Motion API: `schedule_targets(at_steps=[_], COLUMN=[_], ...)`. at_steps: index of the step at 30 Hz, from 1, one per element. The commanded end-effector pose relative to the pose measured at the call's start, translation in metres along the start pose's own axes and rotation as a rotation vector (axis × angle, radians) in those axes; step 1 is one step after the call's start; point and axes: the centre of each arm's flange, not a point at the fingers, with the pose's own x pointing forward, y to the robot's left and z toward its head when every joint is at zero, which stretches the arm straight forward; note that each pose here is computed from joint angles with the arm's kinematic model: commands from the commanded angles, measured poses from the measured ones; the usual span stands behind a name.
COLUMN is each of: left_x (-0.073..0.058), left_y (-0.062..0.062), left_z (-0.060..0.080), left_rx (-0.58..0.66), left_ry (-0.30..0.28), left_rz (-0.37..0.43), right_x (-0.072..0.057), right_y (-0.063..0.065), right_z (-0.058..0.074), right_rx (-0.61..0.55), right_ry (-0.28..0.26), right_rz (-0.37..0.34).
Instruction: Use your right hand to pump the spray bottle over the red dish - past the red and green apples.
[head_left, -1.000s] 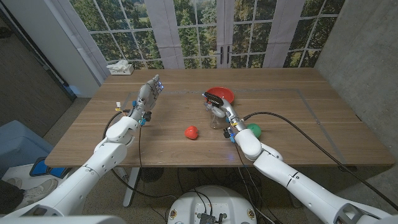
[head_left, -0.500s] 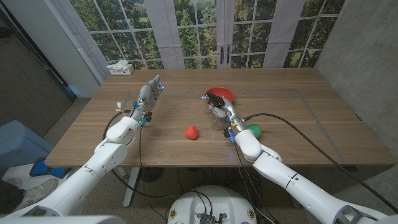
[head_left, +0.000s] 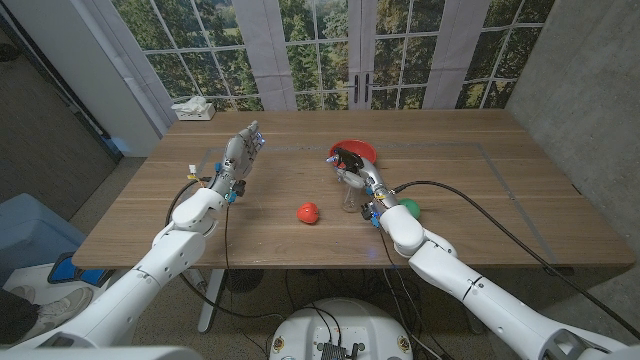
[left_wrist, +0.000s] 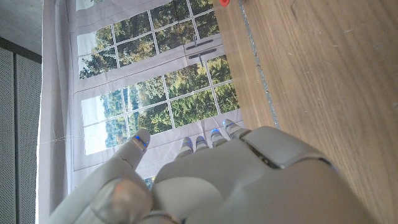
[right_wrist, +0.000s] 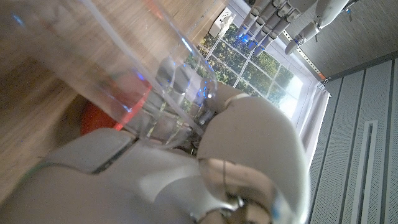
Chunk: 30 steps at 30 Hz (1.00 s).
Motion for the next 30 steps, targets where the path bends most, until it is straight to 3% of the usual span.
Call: schedule_targets(at_steps=[1,10,12,30], left_x=[-0.003,-0.005,-0.006,-0.008], left_y=[-0.002,-0.003,-0.003,-0.002], left_z=[0.001,0.0,0.0,0.0], left_rx=[0.0,-0.001,-0.001,-0.005], left_ry=[-0.001,0.002,0.002,-0.001], left_rz=[0.002,0.005,0.007,0.005], right_x=[-0.002,-0.005,-0.004,-0.006], right_y=[-0.002,-0.004,-0.004,-0.012], right_z=[0.0,0.002,0.001,0.01], right_rx=[0.021,0.033,0.027,0.038], right_ry=[-0.011,-0.019,-0.015,-0.024], right_rz=[-0.006,-0.064,-0.034,-0.045])
